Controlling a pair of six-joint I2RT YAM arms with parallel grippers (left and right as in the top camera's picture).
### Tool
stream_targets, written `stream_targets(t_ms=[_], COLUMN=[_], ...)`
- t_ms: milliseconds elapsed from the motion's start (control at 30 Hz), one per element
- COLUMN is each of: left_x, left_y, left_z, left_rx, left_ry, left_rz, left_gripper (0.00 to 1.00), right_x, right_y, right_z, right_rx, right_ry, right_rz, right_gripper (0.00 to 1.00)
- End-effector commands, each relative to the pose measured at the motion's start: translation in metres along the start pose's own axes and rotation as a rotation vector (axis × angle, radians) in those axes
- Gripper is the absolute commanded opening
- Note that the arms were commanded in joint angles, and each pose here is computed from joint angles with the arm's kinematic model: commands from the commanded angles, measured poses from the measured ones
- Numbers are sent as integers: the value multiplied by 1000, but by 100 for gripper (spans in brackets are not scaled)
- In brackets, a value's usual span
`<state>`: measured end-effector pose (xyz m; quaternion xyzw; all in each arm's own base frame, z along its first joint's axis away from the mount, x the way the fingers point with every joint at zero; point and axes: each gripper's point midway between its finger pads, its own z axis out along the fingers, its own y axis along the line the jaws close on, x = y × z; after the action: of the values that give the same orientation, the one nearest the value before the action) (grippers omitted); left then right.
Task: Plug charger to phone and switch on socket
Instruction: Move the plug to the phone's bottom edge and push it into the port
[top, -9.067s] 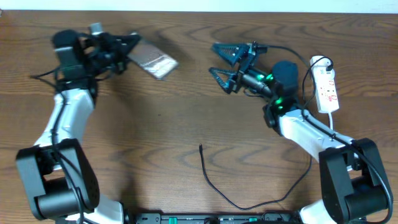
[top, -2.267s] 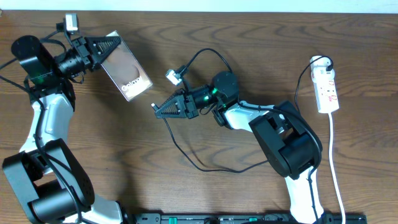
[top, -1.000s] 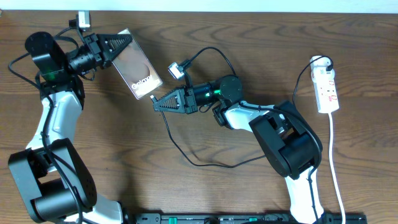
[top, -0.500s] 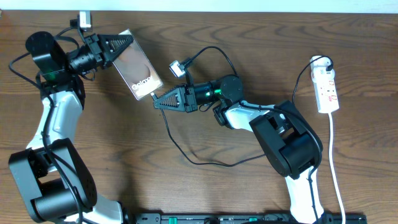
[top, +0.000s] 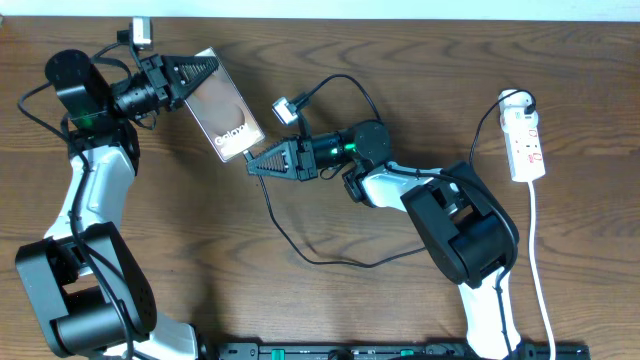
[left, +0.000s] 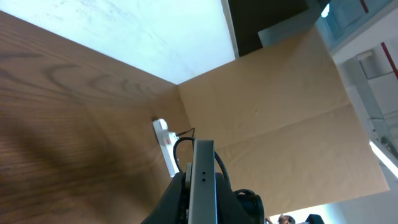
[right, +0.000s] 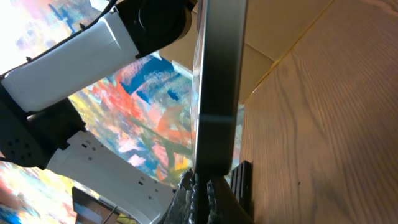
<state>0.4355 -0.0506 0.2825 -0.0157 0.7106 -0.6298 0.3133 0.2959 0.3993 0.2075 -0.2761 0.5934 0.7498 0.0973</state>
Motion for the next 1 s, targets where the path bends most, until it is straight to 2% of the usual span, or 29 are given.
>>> stream_targets(t_ms=[0, 367, 700, 733, 767, 800, 867, 900, 967], left_x=[14, 23, 24, 23, 23, 22, 19, 18, 16], left_y=[-24, -29, -29, -29, -29, -28, -27, -26, -26], left_z=[5, 14, 14, 14, 14, 14, 15, 15, 14], left_rx=[61, 87, 87, 86, 84, 81, 72, 69, 64], left_ry=[95, 137, 139, 137, 133, 127, 111, 105, 96], left_rz=[82, 123, 123, 123, 123, 123, 123, 123, 125], left_gripper=[7, 7, 7, 7, 7, 7, 7, 7, 7], right_x=[-12, -32, -32, -32, -31, -31, -28, -27, -24], right_y=[3, 1, 0, -2, -5, -6, -9, -9, -8], right_z=[-1, -3, -3, -3, -4, -3, -3, -3, -2], right_rx=[2, 14, 17, 22, 30, 33, 41, 40, 38], right_ry=[-52, -169, -172, -171, -171, -169, -155, -146, -129], right_rz=[-36, -4, 2, 13, 30, 38, 41, 34, 32], right_gripper=[1, 1, 1, 6, 24, 43, 95, 99, 99])
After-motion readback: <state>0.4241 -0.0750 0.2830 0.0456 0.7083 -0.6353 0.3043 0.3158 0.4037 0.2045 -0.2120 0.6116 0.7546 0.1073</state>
